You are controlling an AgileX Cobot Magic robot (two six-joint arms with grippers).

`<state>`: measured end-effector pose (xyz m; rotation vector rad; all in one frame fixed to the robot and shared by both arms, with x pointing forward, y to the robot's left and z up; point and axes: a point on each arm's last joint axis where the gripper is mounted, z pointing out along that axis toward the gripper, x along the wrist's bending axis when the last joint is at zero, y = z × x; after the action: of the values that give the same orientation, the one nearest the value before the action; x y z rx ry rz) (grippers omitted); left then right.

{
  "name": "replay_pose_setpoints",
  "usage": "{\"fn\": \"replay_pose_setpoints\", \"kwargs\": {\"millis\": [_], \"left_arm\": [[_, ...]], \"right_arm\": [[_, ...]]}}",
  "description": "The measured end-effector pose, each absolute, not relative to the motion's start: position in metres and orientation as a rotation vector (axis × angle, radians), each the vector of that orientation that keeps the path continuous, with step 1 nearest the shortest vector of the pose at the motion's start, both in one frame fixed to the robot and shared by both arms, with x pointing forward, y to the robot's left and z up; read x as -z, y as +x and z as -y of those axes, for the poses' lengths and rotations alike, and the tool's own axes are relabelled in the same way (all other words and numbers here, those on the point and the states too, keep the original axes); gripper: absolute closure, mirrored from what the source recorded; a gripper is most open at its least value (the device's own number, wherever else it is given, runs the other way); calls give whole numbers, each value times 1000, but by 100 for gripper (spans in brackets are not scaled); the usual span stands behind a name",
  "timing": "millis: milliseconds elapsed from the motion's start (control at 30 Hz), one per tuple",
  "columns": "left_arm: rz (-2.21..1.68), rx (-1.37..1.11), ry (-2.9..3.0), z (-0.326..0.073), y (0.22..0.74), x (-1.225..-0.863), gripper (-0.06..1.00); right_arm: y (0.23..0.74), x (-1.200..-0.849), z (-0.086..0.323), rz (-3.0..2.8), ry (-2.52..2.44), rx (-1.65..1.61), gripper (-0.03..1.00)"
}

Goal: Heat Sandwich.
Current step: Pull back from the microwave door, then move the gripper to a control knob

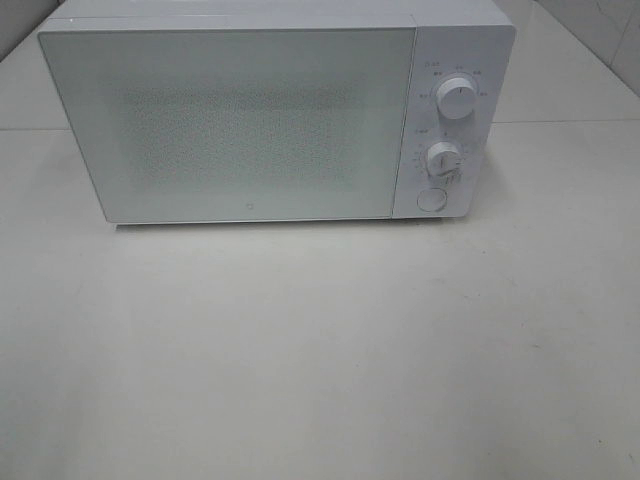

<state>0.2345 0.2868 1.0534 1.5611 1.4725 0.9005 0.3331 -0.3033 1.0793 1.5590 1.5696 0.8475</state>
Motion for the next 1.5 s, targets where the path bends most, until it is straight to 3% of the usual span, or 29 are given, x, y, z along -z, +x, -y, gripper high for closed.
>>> {"fn": "replay_pose_setpoints", "kwargs": {"millis": [1033, 1500], "left_arm": [[-1472, -900, 1561, -287, 235, -1053, -5], [-1472, -900, 1561, -287, 235, -1053, -5]], "right_arm": [[453, -1040, 298, -1581, 1493, -921, 21], [460, -994, 297, -1465, 1492, -1023, 19]]}}
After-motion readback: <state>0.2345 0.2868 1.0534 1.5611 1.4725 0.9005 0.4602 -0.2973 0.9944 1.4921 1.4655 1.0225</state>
